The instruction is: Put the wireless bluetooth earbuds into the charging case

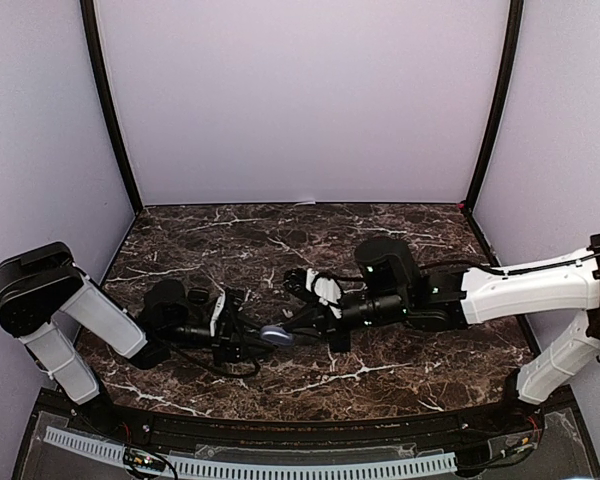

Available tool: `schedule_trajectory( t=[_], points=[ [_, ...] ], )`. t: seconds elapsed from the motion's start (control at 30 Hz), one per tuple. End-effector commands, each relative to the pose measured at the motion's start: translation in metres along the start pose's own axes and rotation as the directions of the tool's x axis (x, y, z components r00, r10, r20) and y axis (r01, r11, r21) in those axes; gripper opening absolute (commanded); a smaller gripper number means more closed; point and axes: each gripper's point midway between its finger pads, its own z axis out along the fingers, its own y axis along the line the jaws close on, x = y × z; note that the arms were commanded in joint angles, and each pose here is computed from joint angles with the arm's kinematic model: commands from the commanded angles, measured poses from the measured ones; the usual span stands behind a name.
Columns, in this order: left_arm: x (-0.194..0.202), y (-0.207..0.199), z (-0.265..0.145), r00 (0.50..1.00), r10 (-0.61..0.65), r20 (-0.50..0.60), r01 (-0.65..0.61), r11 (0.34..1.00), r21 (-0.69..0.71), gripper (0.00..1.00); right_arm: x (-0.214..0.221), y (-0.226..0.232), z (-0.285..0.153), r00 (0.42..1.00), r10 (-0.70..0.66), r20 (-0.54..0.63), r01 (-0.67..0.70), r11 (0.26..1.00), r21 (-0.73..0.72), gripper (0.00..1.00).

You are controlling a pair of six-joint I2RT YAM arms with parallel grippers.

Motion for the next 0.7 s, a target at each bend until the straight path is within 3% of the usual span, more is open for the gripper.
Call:
schedule_trajectory(
  t=[0.0, 0.13, 0.37, 0.5, 0.53, 0.67],
  points=[
    [-0.007, 0.004, 0.002, 1.000, -0.001, 0.006, 0.001, 1.000, -0.011, 0.11, -0.018, 0.009, -0.019, 0.994, 0.007, 0.112, -0.001, 0.999, -0.045, 0.00],
    [-0.007, 0.004, 0.003, 1.000, -0.004, 0.004, 0.004, 1.000, -0.010, 0.11, -0.006, -0.036, -0.036, 0.987, 0.102, 0.121, -0.121, 0.979, 0.165, 0.00],
    [-0.003, 0.016, 0.005, 0.999, -0.038, -0.018, 0.037, 0.997, -0.063, 0.11, 0.009, -0.064, -0.066, 0.959, 0.197, 0.205, -0.247, 0.934, 0.257, 0.09],
    [-0.003, 0.031, 0.014, 0.990, -0.132, -0.043, 0.127, 0.987, -0.097, 0.09, 0.025, -0.091, -0.090, 0.943, 0.233, 0.238, -0.315, 0.855, 0.412, 0.09],
    [0.006, 0.071, 0.032, 0.944, -0.305, -0.123, 0.272, 0.935, -0.227, 0.09, 0.049, -0.117, -0.120, 0.911, 0.291, 0.291, -0.408, 0.735, 0.542, 0.10],
    [0.018, 0.100, 0.050, 0.859, -0.476, -0.190, 0.404, 0.857, -0.319, 0.12, 0.072, -0.131, -0.140, 0.881, 0.349, 0.319, -0.473, 0.647, 0.598, 0.09]
  ],
)
